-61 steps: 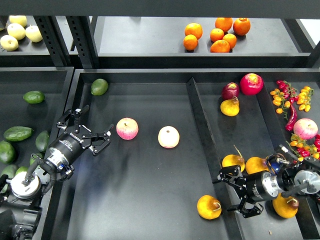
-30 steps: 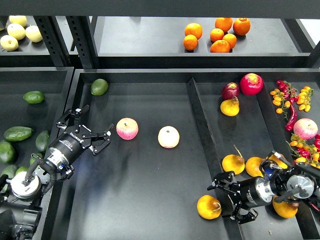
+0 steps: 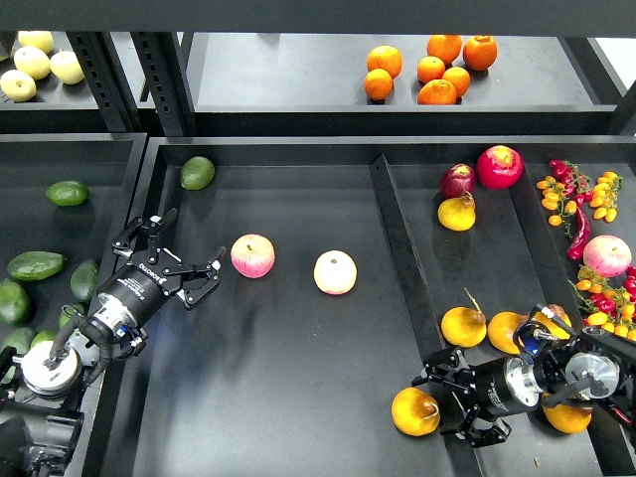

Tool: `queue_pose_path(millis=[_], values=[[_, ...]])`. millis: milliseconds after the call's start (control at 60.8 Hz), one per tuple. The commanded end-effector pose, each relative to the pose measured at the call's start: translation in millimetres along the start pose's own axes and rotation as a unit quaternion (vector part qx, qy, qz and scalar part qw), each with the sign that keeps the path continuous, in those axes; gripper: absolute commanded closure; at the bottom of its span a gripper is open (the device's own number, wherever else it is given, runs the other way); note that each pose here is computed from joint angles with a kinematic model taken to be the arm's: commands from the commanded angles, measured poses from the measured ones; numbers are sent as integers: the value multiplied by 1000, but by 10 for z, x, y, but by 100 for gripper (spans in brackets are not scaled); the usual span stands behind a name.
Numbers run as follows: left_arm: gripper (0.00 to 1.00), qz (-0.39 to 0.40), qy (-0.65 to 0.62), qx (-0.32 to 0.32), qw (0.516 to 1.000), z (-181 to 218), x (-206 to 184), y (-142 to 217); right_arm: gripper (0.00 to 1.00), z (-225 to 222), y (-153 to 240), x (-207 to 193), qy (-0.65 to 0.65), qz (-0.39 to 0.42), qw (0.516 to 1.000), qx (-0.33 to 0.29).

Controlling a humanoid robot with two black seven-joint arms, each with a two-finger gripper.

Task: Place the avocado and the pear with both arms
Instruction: 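Lower the right gripper around the yellow pear and close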

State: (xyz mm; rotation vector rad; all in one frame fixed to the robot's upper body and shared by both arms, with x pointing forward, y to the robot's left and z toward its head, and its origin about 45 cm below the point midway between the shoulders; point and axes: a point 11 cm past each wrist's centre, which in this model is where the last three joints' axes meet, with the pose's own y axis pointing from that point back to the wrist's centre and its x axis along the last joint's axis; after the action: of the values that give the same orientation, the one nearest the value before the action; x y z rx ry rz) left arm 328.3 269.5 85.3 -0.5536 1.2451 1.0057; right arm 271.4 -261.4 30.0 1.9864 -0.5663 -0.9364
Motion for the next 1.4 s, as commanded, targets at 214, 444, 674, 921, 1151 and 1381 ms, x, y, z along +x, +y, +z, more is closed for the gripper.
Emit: queue_pose_path(millis=[214, 444, 674, 921, 1151, 1381], values=[[1, 0, 0, 1, 1000, -4, 1, -1, 35, 26, -34, -28, -10, -6, 1000, 6], [1, 0, 0, 2, 1000, -12, 1, -4, 55, 89, -51, -5, -26, -4, 1000, 10], [1, 0, -1, 3, 1000, -16, 1, -5, 78, 126, -48, 19, -47, -6, 999, 20], [1, 2, 0, 3, 1000, -21, 11, 1, 93, 89, -26, 32, -80, -13, 995, 50], [1, 2, 0, 3, 1000, -21, 11, 1, 96, 20, -11, 23, -100, -23, 992, 69], [1, 4, 1, 3, 1000, -24, 24, 5, 96, -277, 72, -3, -107, -38, 988, 106]])
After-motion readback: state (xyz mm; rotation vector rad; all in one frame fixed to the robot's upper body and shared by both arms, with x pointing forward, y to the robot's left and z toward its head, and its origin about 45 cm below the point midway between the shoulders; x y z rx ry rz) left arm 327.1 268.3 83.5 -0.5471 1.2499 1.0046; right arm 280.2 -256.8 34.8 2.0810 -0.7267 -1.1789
